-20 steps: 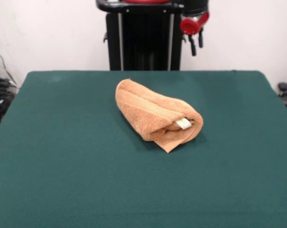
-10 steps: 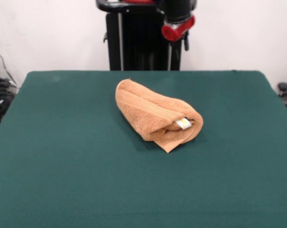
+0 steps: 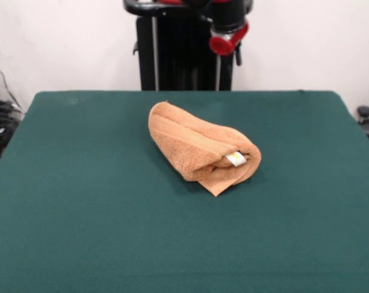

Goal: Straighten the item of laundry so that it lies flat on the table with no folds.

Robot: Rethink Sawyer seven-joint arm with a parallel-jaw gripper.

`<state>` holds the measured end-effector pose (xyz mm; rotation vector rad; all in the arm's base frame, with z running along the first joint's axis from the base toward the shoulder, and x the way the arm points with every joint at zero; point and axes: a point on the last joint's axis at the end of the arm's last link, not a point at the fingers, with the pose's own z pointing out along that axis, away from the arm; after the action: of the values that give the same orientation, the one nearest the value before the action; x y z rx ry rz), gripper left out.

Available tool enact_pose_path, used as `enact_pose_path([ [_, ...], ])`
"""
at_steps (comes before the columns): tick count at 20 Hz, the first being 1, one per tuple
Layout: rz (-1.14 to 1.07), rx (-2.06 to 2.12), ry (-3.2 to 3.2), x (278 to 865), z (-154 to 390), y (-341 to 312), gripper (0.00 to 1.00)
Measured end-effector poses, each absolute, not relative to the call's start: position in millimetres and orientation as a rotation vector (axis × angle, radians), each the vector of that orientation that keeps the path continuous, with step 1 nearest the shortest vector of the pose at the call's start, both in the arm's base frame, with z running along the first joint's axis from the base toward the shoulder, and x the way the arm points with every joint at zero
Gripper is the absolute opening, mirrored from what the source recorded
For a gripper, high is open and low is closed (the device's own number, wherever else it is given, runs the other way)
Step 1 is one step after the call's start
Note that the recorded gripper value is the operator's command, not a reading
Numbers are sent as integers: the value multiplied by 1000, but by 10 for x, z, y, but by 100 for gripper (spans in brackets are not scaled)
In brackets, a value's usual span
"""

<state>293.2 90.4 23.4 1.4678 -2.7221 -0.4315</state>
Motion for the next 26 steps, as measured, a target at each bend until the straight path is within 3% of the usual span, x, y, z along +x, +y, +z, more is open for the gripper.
enact_pose_path([
  [26, -220, 1395, -2872, 4008, 346, 952, 100],
])
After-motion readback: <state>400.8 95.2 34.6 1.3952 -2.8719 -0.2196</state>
